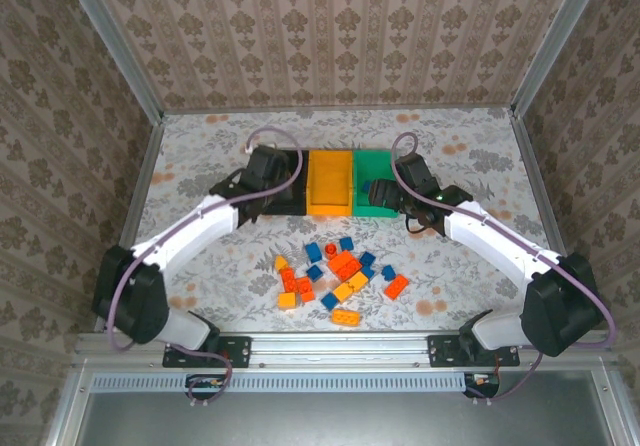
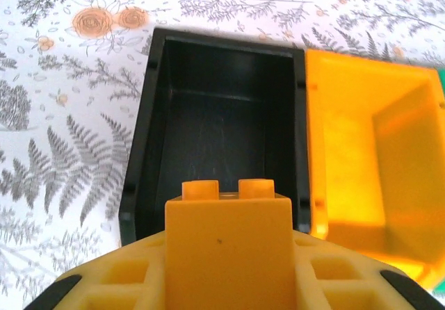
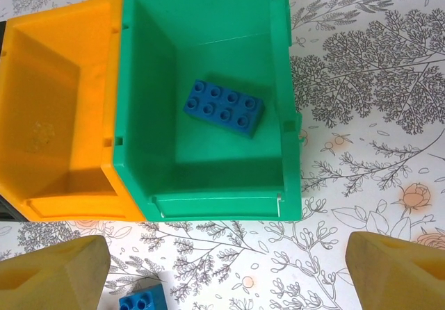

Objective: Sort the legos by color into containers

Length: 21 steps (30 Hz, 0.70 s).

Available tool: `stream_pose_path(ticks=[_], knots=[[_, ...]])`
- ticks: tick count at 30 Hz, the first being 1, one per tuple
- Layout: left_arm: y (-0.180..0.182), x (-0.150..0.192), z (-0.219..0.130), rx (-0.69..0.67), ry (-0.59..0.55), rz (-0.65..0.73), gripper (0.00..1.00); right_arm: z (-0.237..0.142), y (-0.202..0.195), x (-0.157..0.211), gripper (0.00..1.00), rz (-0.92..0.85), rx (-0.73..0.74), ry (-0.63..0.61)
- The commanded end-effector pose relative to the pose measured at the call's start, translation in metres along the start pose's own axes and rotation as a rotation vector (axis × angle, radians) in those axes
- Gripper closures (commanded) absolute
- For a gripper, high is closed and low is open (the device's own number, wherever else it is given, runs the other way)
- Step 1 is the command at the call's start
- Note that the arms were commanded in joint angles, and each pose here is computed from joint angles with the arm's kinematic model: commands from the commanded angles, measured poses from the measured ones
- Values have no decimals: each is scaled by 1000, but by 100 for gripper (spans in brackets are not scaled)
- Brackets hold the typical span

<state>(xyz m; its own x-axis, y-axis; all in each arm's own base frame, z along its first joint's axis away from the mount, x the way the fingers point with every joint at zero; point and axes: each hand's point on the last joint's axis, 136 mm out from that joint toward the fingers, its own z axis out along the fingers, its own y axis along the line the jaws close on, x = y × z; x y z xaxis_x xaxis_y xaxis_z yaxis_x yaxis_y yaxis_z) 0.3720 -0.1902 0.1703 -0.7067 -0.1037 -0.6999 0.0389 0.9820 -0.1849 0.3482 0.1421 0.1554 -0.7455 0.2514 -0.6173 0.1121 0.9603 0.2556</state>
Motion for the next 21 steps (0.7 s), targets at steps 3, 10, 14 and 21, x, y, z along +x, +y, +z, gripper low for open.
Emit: stream_pose_path(ticks=[3, 10, 14, 21], knots=[[6, -1, 41, -18, 113, 14, 72, -1, -6, 3, 10, 27, 10, -1], [3, -17, 62, -24, 133, 6, 39, -6, -5, 2, 10, 38, -10, -1], [-11, -22, 41, 30, 112, 13, 29, -9, -6, 3, 10, 37, -11, 1], [-58, 53, -7, 215, 255, 192, 21, -5, -11, 15, 10, 34, -9, 27]])
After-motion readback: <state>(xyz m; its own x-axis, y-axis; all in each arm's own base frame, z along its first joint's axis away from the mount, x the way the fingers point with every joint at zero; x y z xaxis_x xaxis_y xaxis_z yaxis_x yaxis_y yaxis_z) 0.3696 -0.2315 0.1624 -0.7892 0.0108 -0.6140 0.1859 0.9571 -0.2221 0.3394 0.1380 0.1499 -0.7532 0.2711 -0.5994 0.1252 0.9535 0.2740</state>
